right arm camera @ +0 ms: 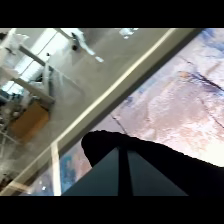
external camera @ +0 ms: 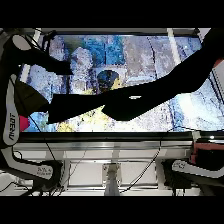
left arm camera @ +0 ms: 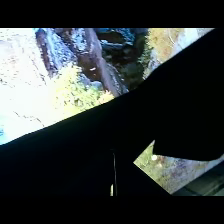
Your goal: Fold the clothes and pants, and hang the long-sleeved shirts on hangers.
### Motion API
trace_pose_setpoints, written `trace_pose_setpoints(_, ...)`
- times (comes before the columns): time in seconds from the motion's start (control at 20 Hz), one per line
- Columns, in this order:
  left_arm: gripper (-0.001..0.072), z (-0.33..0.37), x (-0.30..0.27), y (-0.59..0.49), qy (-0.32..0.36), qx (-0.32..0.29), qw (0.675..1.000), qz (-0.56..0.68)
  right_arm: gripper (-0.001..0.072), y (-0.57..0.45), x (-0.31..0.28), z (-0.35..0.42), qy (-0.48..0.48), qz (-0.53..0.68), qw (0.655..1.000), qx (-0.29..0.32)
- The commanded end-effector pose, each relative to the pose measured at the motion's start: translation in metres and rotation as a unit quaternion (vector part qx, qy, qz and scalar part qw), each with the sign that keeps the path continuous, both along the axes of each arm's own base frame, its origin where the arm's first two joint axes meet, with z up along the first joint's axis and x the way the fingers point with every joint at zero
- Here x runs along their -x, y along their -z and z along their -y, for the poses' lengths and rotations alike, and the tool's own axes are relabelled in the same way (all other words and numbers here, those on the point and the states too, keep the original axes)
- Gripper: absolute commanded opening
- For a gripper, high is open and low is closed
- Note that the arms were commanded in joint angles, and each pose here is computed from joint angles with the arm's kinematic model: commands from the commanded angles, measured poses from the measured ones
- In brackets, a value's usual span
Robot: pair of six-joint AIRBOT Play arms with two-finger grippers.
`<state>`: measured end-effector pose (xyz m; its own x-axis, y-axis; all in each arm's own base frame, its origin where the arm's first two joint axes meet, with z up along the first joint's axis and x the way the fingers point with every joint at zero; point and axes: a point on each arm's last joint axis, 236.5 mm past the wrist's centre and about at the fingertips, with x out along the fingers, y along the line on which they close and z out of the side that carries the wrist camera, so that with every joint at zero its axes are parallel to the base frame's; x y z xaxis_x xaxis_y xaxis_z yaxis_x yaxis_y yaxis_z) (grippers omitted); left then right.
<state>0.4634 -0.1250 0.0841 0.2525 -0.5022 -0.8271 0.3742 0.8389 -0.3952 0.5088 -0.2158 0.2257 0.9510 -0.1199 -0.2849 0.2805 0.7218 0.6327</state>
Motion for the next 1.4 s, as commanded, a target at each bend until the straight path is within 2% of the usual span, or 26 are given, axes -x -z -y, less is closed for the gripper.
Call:
trace_pose_setpoints(0.0, 0.0024, 0.034, 0.034, 0.022, 0.061, 0.027, 0.996, -0.052, 0.0016, 0.03, 0.003, 0.014, 0.013, -0.046, 0.999, 0.005)
trace_pose_setpoints(0.05, 0.0192, 0.044, 0.047, 0.036, 0.07, 0.034, 0.994, -0.078, 0.0016, 0.035, 0.002, 0.014, 0.01, -0.053, 0.999, 0.003)
trace_pose_setpoints(0.1, 0.0414, 0.051, 0.061, 0.052, 0.078, 0.032, 0.991, -0.103, 0.0016, 0.041, 0.002, 0.012, 0.005, -0.061, 0.998, 0.002)
trace_pose_setpoints(0.15, 0.0484, 0.057, 0.076, 0.067, 0.086, 0.031, 0.987, -0.13, 0.0016, 0.046, 0.002, 0.01, -0.003, -0.07, 0.998, 0.002)
trace_pose_setpoints(0.25, 0.0479, 0.068, 0.103, 0.093, 0.097, 0.03, 0.979, -0.175, 0.0016, 0.054, 0.003, 0.006, -0.012, -0.084, 0.996, -0.001)
trace_pose_setpoints(0.35, 0.0471, 0.088, 0.131, 0.109, 0.106, 0.056, 0.967, -0.223, 0.0016, 0.056, 0.004, 0.004, -0.016, -0.087, 0.996, -0.002)
trace_pose_setpoints(0.45, 0.0293, 0.1, 0.152, 0.126, 0.109, 0.063, 0.957, -0.262, 0.0016, 0.057, 0.004, 0.004, -0.016, -0.088, 0.996, -0.003)
trace_pose_setpoints(0.5, 0.028, 0.104, 0.159, 0.135, 0.112, 0.059, 0.953, -0.276, 0.0016, 0.057, 0.004, 0.003, -0.018, -0.089, 0.996, -0.003)
trace_pose_setpoints(0.7, 0.0301, 0.115, 0.16, 0.156, 0.105, 0.053, 0.95, -0.289, 0.0016, 0.062, 0.006, -0.002, -0.032, -0.101, 0.994, 0.002)
trace_pose_setpoints(0.95, 0.0302, 0.124, 0.137, 0.166, 0.031, 0.051, 0.96, -0.273, 0.0016, 0.067, 0.008, -0.009, -0.046, -0.112, 0.993, -0.001)
trace_pose_setpoints(1.25, 0.0301, 0.146, 0.122, 0.173, -0.021, 0.046, 0.967, -0.248, 0.0017, 0.066, 0.008, -0.01, -0.047, -0.111, 0.993, -0.002)
trace_pose_setpoints(1.35, 0.0302, 0.145, 0.129, 0.179, -0.012, 0.025, 0.967, -0.252, 0.0017, 0.067, 0.008, -0.01, -0.048, -0.112, 0.993, -0.003)
